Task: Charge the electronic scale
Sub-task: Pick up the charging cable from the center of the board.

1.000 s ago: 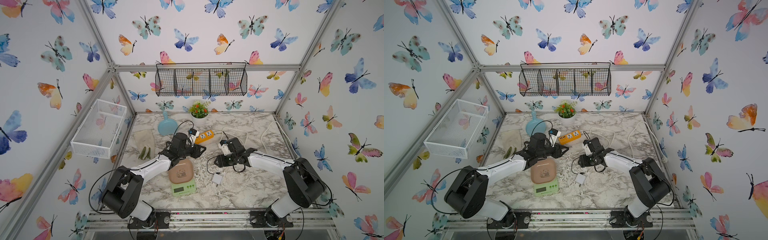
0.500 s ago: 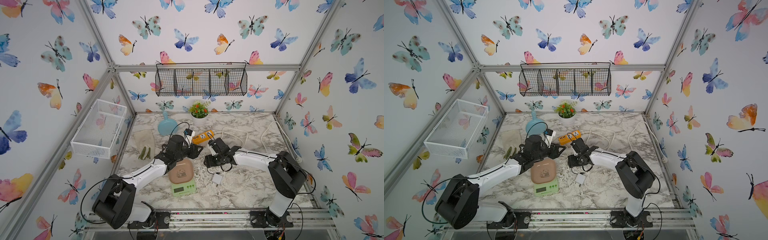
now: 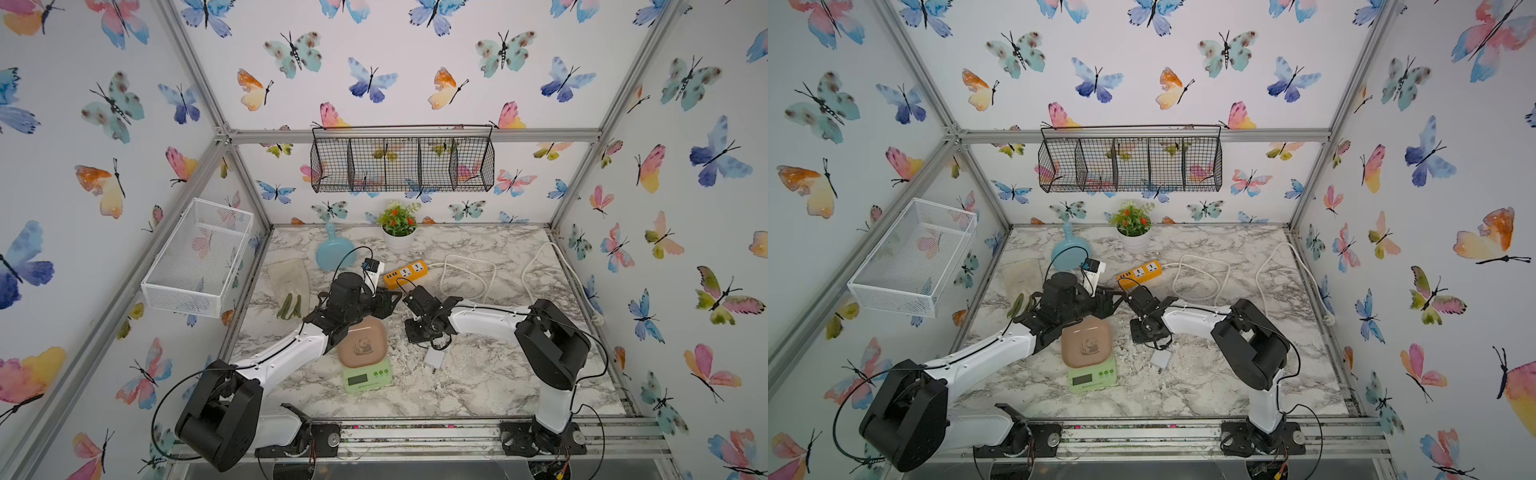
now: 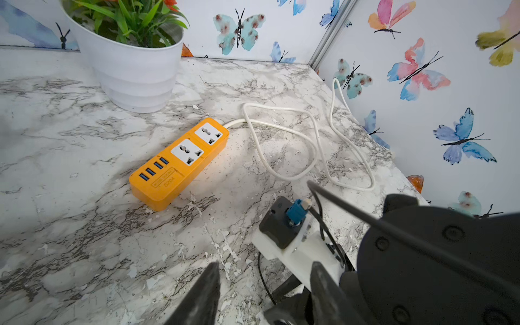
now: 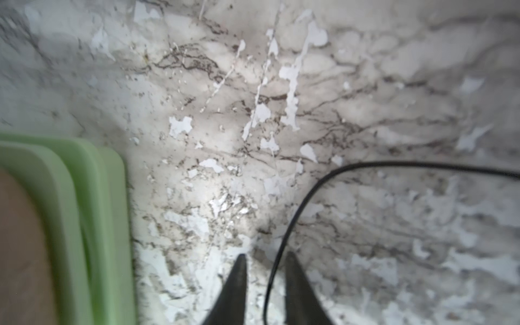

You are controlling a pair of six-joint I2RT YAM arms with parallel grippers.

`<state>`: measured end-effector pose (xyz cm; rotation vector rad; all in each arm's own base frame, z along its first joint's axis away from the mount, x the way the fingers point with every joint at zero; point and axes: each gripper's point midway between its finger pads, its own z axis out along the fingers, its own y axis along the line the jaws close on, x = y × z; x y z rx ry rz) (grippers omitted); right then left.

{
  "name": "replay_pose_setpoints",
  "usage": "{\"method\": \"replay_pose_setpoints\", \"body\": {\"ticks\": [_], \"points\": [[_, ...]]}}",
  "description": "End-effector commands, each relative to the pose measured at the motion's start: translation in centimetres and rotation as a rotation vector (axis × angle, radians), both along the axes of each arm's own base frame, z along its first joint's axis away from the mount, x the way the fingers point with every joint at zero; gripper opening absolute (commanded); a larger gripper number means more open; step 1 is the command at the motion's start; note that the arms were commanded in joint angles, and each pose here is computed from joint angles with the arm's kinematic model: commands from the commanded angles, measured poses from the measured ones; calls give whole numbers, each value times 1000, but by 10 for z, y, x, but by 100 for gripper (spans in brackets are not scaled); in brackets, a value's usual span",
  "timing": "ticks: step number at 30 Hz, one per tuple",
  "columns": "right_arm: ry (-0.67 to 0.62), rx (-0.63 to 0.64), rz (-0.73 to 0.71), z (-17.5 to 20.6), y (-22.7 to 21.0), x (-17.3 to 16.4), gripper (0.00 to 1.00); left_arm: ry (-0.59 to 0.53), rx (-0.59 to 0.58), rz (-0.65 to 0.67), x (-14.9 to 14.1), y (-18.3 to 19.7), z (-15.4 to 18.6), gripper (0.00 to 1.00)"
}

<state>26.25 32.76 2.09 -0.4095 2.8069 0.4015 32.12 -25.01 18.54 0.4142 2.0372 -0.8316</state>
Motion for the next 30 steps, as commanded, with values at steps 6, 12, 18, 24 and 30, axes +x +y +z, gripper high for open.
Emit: {"method": "replay_pose_setpoints", "body": {"ticks": [6,12,18,24,30], "points": [[-146,113,-81,61,-4,27,2,-35,-93,-47,-8,-6,17,53],[-265,550,-240,164,-27,68,2,-64,-213,-174,-27,-31,30,54],[-317,871,-268,244,-40,78,2,-292,-219,-379,-60,-67,55,63],[-258,1099,-230,275,-42,66,2,-489,-291,-480,-76,-74,78,73],[-217,1226,-160,293,-41,49,2,-499,-298,-465,-62,-74,76,72]]}}
